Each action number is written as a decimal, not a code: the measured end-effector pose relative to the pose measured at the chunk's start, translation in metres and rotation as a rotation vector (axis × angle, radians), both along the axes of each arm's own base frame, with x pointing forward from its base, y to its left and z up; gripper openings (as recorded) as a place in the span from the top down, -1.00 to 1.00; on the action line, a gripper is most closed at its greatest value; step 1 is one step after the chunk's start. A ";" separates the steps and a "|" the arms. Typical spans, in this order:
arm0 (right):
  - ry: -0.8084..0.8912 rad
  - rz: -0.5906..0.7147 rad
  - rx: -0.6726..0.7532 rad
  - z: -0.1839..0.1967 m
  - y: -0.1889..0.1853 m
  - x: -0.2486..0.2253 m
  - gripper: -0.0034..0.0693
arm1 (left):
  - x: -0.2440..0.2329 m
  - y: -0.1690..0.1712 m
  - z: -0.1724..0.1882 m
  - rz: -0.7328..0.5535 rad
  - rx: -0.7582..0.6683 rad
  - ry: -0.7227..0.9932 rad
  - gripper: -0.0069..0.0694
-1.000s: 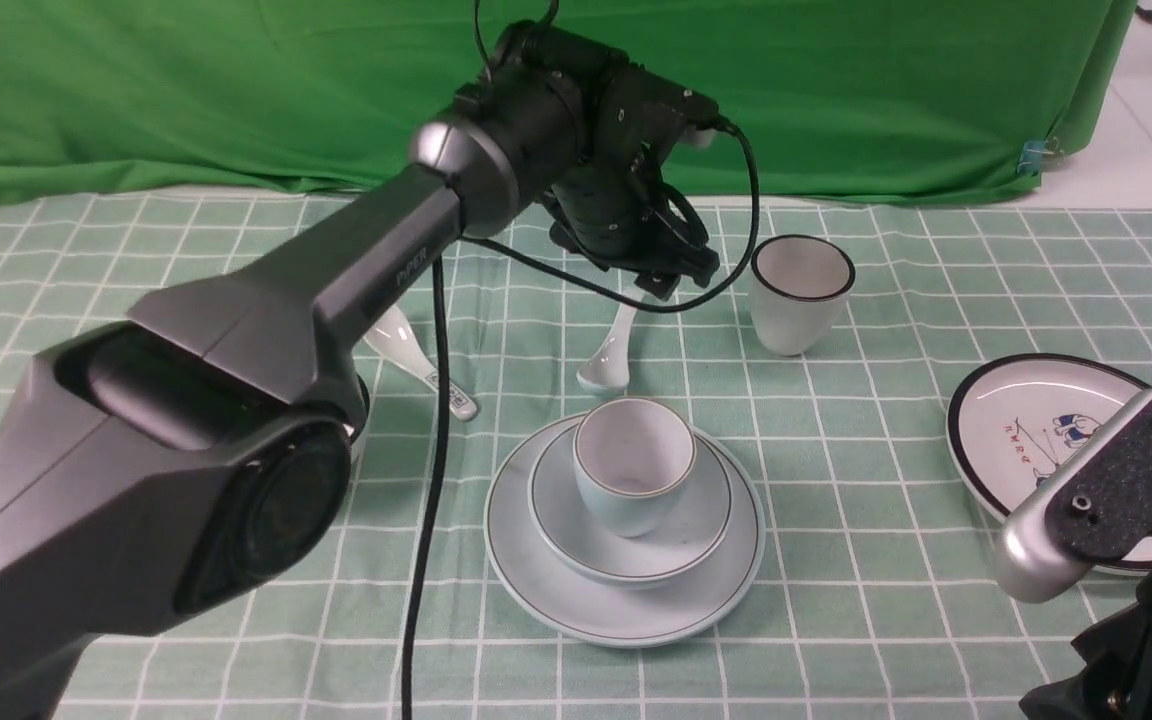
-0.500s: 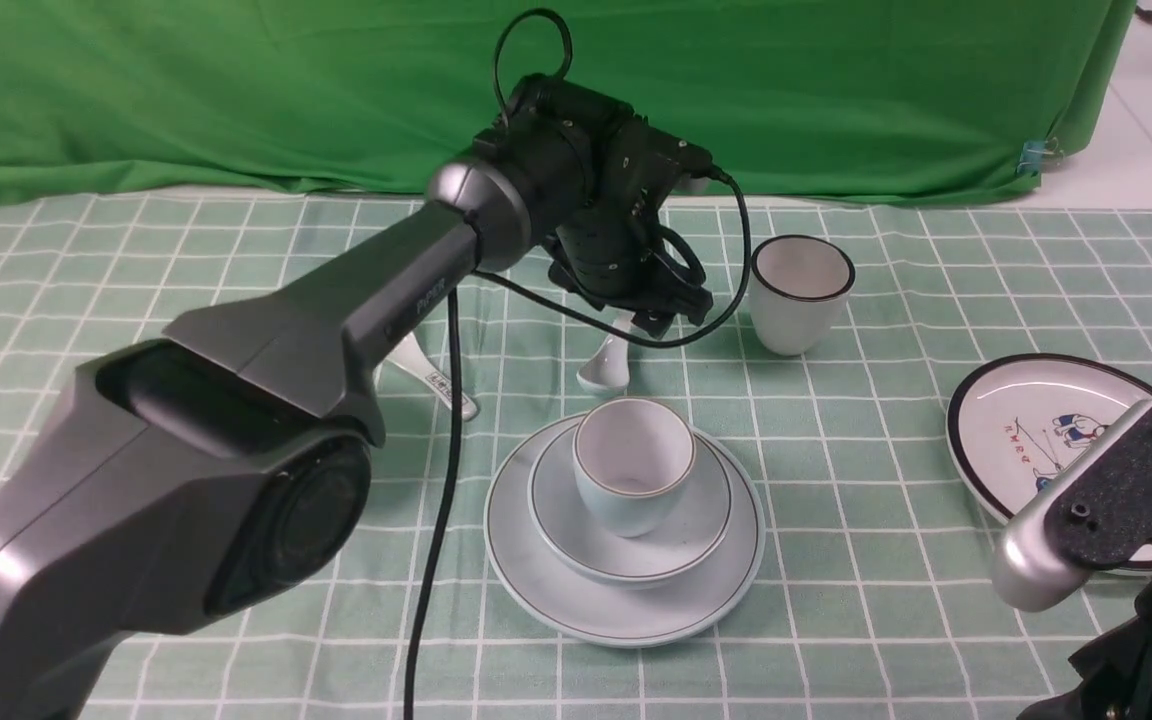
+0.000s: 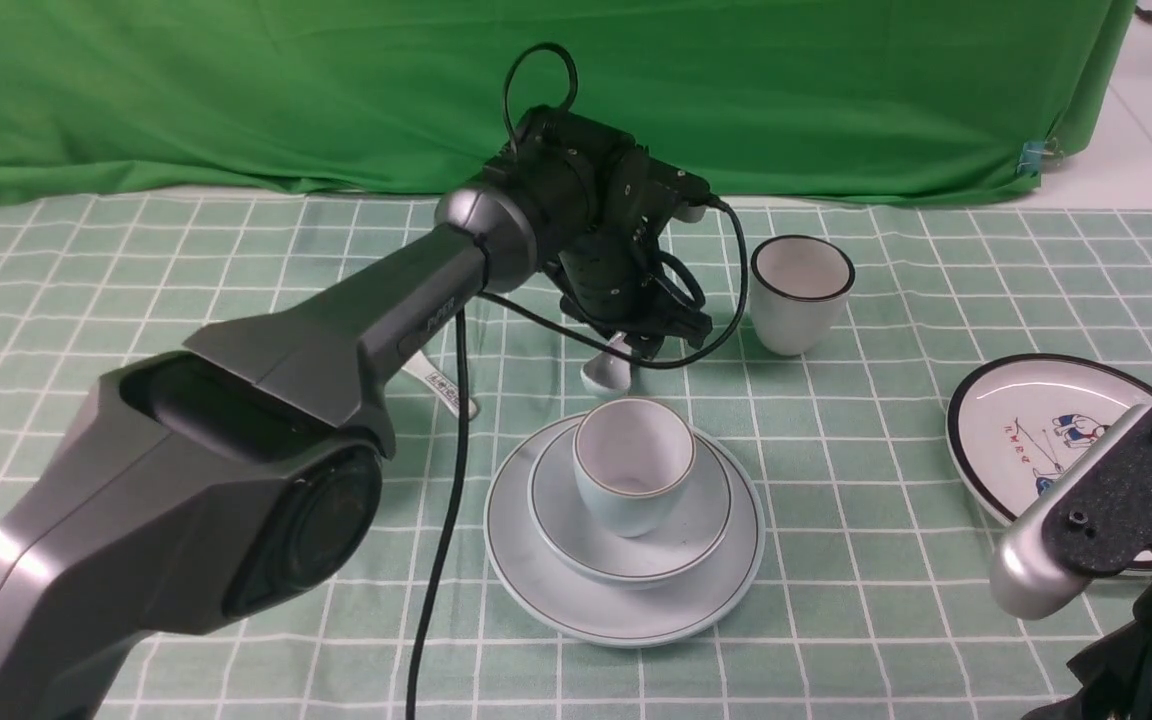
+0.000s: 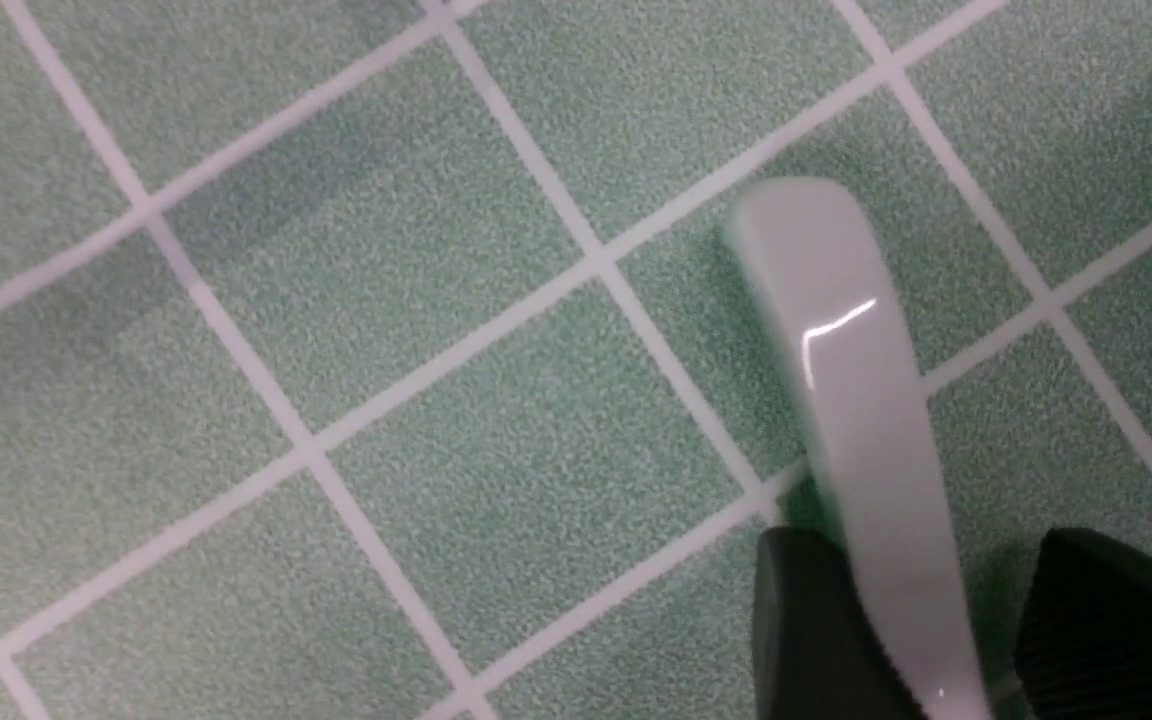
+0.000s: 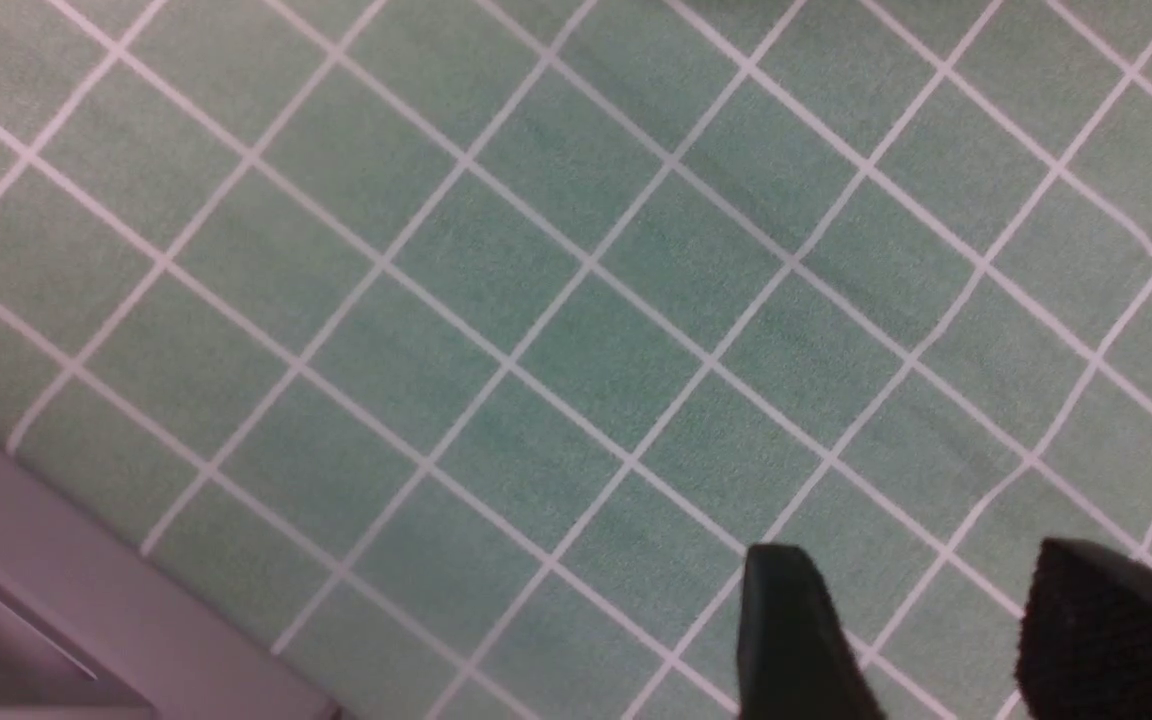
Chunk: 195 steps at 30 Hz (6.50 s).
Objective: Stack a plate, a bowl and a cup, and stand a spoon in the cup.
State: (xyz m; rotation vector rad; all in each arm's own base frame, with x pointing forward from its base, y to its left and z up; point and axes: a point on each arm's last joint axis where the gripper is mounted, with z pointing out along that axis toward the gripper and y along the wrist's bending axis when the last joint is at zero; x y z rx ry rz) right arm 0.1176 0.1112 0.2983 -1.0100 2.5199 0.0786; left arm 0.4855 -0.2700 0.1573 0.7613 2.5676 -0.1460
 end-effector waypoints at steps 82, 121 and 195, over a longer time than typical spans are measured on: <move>-0.164 -0.037 0.212 0.030 -0.021 -0.019 0.23 | -0.204 0.046 0.004 -0.104 -0.747 -0.846 0.44; -0.196 -0.026 0.226 0.059 -0.024 -0.021 0.73 | -0.339 0.157 0.171 -0.055 -0.561 -0.677 0.80; -0.767 -0.496 0.304 -0.124 -0.108 -0.066 0.80 | -0.432 0.230 0.078 -0.045 -0.604 -0.730 0.79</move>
